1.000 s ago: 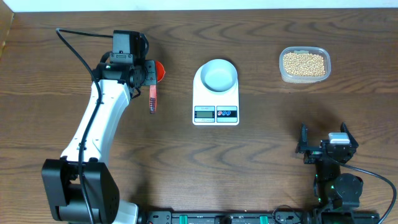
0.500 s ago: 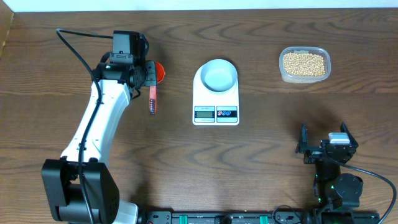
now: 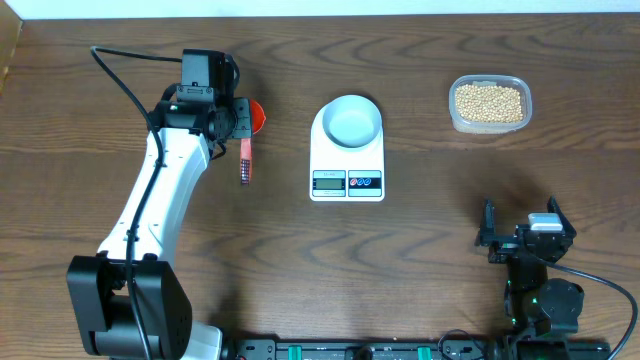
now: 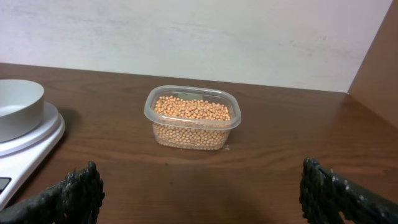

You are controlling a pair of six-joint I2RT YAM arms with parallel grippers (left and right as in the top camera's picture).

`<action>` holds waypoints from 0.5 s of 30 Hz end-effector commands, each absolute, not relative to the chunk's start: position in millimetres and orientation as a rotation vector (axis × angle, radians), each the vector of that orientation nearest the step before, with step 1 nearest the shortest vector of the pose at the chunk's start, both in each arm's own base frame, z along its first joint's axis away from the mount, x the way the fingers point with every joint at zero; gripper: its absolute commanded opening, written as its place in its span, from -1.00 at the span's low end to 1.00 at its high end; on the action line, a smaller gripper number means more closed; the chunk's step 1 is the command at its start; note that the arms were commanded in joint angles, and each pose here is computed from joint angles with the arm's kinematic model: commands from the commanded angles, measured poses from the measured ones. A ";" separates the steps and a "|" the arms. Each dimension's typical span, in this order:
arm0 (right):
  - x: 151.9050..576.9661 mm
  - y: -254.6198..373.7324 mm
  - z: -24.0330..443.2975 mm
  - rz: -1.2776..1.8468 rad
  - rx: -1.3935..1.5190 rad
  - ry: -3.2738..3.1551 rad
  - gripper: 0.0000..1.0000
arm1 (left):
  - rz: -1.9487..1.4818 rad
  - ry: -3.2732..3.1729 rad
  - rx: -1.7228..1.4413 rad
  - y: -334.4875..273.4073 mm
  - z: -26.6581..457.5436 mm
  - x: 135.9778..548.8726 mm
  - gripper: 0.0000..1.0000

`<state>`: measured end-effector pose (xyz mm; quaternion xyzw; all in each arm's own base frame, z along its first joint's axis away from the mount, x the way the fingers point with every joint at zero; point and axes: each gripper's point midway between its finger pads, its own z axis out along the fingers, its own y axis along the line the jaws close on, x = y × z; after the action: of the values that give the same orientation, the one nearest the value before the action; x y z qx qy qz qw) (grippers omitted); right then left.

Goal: Scoop item into bowl and weigh 50g on scale
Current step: 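Raise the red scoop and turn it toward the scale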

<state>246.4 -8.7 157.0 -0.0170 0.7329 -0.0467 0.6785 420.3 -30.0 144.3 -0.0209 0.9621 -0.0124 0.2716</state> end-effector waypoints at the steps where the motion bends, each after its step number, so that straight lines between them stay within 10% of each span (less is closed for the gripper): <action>1: 246.5 -4.8 155.6 -0.099 -0.063 1.650 0.98 | -0.028 2.575 -0.072 -28.5 153.6 421.0 -0.85; 15: 246.9 0.6 166.1 0.036 0.031 1.612 0.99 | -0.157 2.575 -0.088 -43.5 158.8 417.3 -0.85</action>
<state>247.0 -4.2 163.7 -0.0112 0.7236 -0.0241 0.6897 415.5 -32.6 141.5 -0.0313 0.9649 -0.0229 0.2599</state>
